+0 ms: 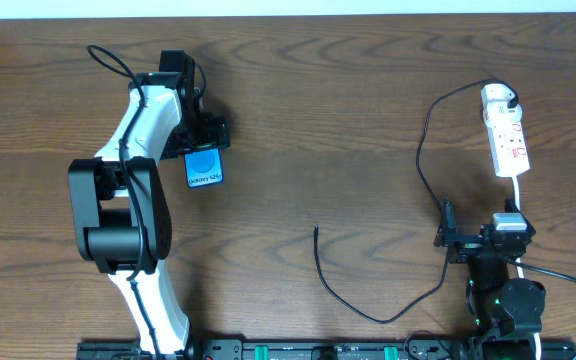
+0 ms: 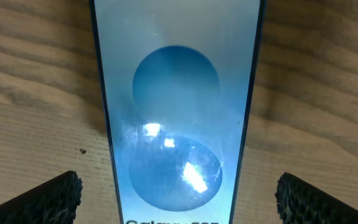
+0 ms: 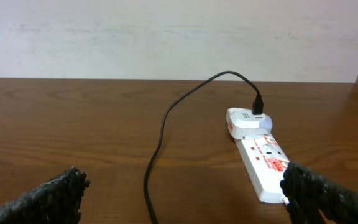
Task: Plug charger to phone and switch on socket
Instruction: 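Lower the left gripper and close it on the phone's long edges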
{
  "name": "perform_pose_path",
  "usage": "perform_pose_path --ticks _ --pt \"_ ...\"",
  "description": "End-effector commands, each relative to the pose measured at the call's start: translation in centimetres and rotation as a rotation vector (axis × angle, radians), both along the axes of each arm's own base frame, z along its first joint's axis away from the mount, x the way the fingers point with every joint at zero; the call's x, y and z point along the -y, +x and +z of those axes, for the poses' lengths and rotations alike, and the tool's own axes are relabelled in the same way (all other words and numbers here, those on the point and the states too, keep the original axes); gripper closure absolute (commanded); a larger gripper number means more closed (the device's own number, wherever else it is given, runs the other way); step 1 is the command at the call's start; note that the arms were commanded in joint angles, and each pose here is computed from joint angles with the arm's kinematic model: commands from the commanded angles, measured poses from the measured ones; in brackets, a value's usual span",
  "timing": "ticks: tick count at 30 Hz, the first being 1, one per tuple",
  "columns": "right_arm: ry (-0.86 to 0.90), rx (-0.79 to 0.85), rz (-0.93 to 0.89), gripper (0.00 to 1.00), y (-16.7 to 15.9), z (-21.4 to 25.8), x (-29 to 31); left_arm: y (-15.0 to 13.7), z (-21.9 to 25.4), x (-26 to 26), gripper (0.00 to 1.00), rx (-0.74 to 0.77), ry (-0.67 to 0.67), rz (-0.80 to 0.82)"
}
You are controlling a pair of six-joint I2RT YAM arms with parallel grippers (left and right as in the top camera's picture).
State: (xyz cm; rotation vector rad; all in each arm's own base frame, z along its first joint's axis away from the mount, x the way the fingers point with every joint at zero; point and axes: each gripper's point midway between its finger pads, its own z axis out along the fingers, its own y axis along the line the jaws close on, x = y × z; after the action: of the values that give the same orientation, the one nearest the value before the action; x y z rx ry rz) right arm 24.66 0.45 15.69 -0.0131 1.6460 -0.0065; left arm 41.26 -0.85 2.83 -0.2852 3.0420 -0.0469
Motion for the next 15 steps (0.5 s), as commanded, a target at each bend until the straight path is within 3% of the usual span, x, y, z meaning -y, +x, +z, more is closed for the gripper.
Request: perform_pose_path --ticks 1,15 --pt "-0.008 -0.004 0.011 0.01 -0.01 -0.12 -0.23 -0.11 -0.9 0.08 0.01 -0.014 -0.003 0.01" --pt "-0.008 -0.004 0.011 0.01 -0.01 -0.12 -0.23 0.01 -1.04 -0.23 0.0 -0.009 0.015 0.014"
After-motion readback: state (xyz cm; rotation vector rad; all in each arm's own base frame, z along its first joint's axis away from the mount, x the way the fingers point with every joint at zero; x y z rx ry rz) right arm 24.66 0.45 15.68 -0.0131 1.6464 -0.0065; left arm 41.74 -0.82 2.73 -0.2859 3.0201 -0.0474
